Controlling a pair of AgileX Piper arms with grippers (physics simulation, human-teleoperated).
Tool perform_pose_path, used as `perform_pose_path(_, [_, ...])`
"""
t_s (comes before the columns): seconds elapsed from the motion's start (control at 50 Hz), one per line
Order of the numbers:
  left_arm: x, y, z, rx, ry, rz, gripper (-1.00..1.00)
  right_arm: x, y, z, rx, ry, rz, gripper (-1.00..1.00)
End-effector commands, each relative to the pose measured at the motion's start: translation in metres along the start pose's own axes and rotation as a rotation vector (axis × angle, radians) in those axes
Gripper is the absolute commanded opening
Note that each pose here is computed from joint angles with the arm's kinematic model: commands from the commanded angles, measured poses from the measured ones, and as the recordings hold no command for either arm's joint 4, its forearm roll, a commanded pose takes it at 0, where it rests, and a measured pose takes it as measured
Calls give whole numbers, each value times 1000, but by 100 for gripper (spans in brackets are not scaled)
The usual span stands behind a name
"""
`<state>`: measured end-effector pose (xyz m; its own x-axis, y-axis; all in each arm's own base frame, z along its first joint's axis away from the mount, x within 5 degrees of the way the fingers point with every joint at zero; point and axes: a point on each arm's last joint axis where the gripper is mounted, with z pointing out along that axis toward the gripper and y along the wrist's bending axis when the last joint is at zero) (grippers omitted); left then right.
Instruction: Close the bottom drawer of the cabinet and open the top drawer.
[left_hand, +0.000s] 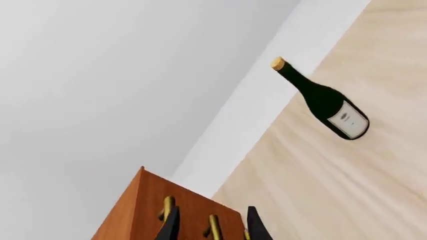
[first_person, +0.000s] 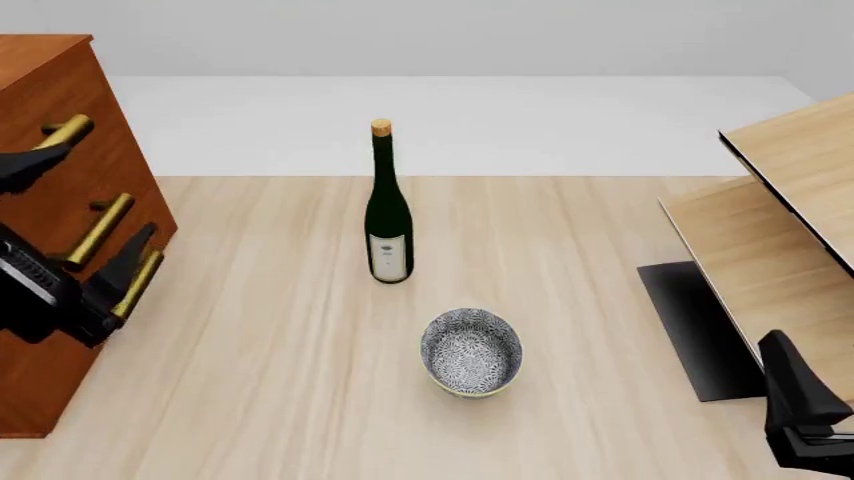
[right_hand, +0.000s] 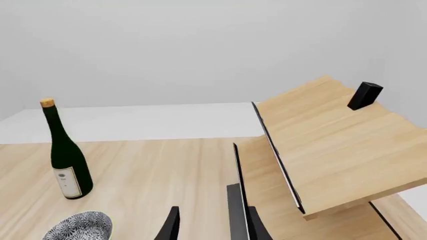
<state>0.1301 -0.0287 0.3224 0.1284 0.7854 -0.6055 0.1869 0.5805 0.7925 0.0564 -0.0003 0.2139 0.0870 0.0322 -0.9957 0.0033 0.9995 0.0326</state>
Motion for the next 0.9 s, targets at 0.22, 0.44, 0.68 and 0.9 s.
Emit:
perform_pose_path(0.22, [18,-1,6,-87,62,232,100,0,0,0,1,1,1,100])
perform_pose_path(0.44, [26,1,10,-106,111,298,100,0,0,0,5,1,0,100])
perform_pose_path(0.68, [34,6,15,-123,170,327,100,0,0,0,8,2,0,100])
perform_pose_path(0.9, [39,14,20,-142,213,324,100,0,0,0,8,1,0,100])
